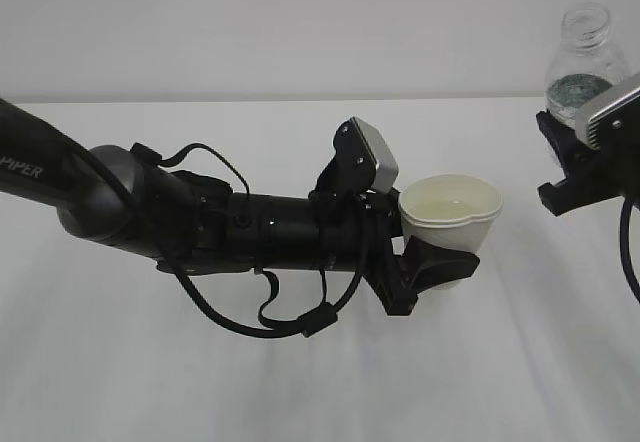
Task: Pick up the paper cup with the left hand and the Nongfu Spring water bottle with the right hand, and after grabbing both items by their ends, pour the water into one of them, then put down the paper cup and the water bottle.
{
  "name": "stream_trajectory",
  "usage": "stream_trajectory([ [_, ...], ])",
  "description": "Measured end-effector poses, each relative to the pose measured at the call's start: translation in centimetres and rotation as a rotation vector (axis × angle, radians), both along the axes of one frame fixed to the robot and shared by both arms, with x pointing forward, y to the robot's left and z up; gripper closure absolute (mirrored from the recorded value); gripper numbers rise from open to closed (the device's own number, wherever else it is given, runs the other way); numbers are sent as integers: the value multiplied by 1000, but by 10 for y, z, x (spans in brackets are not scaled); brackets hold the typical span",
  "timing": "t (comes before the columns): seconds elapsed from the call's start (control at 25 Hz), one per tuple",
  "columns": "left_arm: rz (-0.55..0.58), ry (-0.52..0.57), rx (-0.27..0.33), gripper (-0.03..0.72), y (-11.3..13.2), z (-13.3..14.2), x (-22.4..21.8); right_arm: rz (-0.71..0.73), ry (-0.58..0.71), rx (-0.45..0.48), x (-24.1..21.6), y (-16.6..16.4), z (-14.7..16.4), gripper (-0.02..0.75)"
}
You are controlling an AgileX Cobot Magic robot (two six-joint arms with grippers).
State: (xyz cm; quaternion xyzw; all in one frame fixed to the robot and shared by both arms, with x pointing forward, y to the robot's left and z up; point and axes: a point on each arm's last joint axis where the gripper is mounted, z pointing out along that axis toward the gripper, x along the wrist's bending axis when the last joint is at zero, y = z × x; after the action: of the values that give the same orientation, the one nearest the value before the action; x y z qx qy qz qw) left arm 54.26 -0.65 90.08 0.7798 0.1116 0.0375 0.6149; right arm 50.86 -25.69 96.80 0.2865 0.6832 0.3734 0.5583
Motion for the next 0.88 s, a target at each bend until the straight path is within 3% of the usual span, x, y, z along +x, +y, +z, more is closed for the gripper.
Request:
stream_trajectory([
  [0.2, 2, -22, 0, 250, 0, 0, 1, -18, 24, 242, -2, 0, 0, 332],
  [0.4, 16, -43, -7, 250, 1, 1, 3, -15, 7, 424, -11, -1, -5, 332],
  [0.56, 32, -46, -11, 250, 5, 2, 7, -34, 80, 497, -10, 0, -23, 332],
  [0.88, 59, -48, -19, 250, 14, 3, 16, -63, 193, 507, -6, 0, -53, 332],
])
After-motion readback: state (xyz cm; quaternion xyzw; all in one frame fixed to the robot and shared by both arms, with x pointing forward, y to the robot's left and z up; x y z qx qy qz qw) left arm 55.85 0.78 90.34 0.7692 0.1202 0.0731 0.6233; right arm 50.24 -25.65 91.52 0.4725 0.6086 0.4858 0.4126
